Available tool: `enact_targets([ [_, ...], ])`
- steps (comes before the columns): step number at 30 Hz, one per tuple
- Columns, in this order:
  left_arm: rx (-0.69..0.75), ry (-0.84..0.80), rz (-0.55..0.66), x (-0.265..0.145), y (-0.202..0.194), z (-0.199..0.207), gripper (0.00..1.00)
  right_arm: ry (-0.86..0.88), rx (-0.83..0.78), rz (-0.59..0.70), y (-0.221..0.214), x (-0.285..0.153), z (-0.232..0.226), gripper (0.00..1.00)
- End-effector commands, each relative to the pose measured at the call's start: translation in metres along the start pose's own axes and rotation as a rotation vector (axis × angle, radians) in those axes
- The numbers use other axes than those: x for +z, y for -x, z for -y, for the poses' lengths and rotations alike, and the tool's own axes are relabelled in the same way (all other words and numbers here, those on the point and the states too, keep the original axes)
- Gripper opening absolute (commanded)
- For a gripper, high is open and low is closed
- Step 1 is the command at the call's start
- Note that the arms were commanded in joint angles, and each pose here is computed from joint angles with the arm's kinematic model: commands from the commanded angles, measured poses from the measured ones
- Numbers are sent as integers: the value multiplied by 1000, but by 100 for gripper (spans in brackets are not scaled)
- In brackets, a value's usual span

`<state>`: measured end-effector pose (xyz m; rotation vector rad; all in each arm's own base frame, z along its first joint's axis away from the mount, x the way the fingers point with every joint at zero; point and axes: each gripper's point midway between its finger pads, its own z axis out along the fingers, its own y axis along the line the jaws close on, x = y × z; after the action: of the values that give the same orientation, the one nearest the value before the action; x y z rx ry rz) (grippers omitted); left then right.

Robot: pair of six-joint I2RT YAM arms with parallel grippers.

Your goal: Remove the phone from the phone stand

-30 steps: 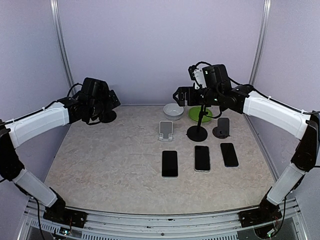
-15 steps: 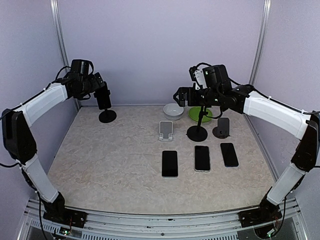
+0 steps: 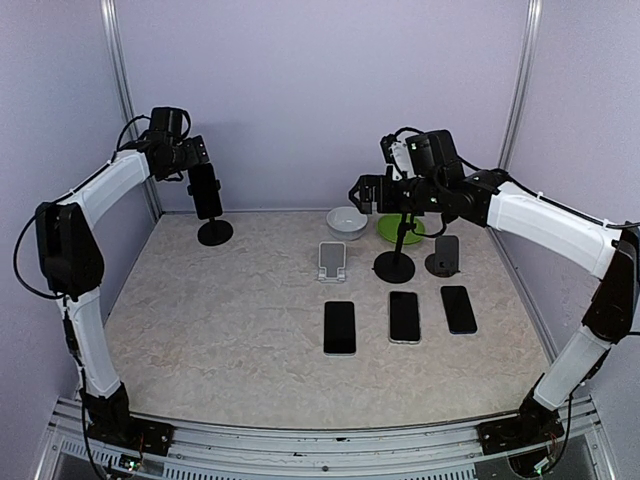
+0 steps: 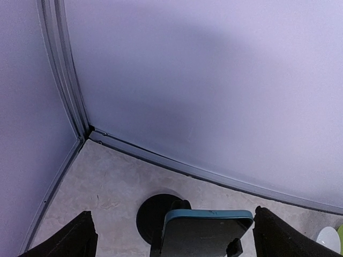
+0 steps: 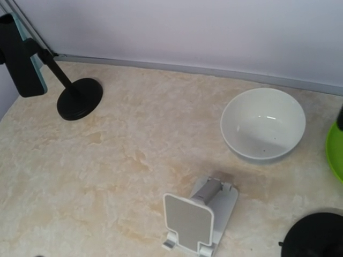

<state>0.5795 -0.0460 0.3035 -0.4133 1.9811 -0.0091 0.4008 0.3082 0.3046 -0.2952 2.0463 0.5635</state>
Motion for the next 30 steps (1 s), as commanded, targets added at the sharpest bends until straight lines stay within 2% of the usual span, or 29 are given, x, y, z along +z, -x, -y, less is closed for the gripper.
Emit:
enact_targets([
  [1,80,-36,-9,9,0,12,99,-12,11,8,6,-2,5,100],
  [5,101,-92,4,14,2,24,99,-13,10,2,6,1,6,100],
  [23,111,-86,-75,42,-30,26,98,-20,13,0,9,8,11,100],
  [30,103,-86,-95,49,-40,27,88,-25,11,0,10,9,14,100],
])
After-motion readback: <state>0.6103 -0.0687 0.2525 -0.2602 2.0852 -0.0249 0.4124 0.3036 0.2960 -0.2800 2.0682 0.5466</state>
